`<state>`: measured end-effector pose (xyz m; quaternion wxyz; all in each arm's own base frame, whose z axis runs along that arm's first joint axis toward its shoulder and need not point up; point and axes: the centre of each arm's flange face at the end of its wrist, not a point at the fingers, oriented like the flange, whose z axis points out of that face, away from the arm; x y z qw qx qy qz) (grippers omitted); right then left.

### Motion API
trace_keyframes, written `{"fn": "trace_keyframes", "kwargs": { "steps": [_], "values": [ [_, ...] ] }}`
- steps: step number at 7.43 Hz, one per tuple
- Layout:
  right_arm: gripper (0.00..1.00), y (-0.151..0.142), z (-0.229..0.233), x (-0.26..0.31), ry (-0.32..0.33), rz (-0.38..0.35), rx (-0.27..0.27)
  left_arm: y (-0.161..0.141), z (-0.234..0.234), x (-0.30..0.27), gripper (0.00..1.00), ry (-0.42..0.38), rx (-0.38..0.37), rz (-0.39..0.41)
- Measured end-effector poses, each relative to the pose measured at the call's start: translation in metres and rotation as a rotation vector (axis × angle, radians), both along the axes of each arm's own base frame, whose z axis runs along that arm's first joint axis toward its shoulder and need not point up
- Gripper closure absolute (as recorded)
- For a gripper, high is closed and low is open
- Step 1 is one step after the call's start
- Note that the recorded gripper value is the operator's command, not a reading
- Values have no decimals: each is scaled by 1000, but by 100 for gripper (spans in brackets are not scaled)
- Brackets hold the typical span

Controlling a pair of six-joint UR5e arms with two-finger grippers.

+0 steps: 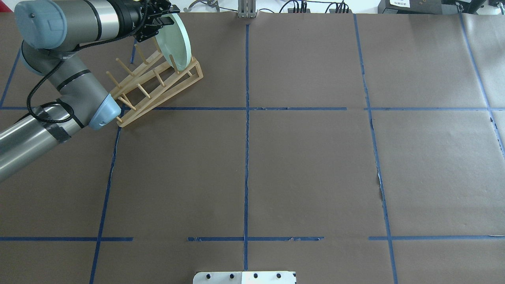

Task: Place plate on rack
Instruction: 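Open the left gripper and withdraw it away from the rack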

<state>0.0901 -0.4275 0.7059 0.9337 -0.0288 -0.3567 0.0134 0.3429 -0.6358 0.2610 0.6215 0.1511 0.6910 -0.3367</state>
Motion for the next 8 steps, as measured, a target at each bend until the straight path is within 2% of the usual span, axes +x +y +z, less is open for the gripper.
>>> {"fn": "trace_keyframes", "kwargs": {
  "steps": [2,4,6,8],
  "values": [
    [0,0,0,0,0,0,0,-7,-2,-19,0,-33,4,16],
    [0,0,0,0,0,0,0,-14,18,-73,0,-177,-4,143],
    [0,0,0,0,0,0,0,12,75,-155,0,-304,33,279],
    [0,0,0,0,0,0,0,47,150,-222,0,-427,109,341]
  ]
}}
